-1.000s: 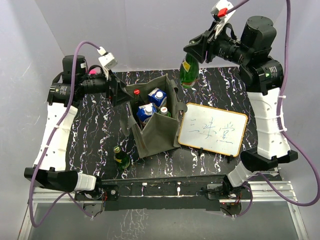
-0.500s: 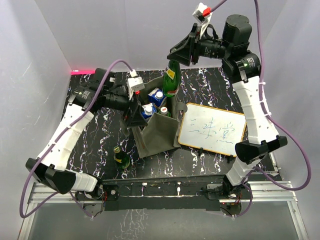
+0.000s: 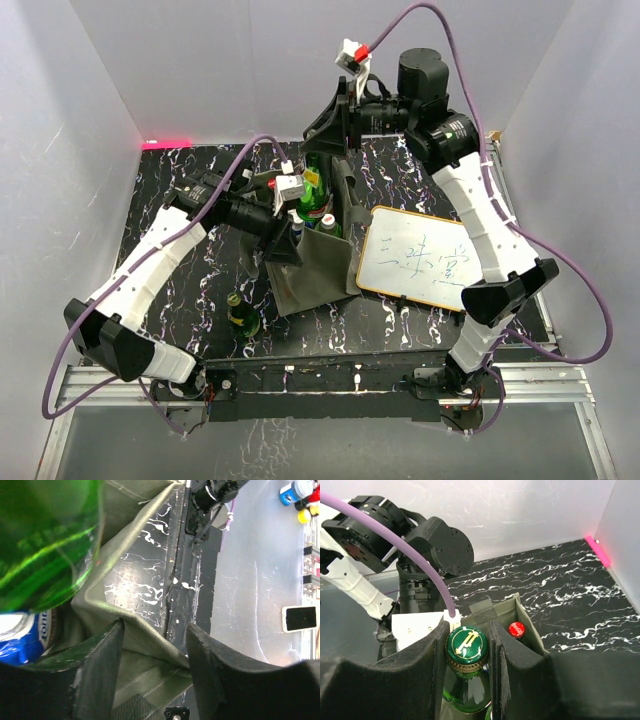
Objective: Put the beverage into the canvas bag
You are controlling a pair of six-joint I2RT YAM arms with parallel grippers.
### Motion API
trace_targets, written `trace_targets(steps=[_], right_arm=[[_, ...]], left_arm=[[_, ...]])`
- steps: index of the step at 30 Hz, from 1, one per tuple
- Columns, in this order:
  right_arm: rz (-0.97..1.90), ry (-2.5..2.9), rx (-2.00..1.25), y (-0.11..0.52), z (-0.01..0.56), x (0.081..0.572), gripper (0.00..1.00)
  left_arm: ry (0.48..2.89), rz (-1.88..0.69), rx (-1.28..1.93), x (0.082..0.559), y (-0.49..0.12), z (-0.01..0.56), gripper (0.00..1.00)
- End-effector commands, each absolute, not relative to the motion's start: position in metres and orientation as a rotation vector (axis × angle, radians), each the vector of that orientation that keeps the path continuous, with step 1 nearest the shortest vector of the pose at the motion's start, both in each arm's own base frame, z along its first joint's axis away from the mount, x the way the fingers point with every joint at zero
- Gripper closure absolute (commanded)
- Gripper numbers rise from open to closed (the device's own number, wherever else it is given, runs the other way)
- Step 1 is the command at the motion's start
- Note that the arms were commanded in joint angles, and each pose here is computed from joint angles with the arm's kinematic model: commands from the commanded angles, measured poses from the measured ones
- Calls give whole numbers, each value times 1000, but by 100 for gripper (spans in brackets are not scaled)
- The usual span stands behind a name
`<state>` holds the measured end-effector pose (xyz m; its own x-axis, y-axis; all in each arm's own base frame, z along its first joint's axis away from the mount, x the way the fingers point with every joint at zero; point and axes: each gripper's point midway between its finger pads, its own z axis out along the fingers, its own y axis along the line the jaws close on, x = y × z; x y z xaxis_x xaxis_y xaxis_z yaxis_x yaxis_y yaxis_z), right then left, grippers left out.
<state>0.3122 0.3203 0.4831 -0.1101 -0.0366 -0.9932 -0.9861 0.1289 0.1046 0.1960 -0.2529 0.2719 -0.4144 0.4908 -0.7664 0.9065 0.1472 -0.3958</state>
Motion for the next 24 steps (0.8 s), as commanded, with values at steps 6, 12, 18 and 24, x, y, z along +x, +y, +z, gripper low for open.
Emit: trace_targets(steps=[6,12,18,24], right_arm=[[1204,1201,-1211,339,492,286,92],[1244,1227,-1238,347,476,280,92],[1323,1212,-1290,348,469,262,92],[1396,1206,-1336,347,457,246,92]], left_arm=[[1825,-1321,1396,172,-257,291,72],[1803,-1363,1411,165,-258,295,86],[1797,-1376,1421,162,-257,293,100],[1757,-1402,1442,157,-257,297,100]])
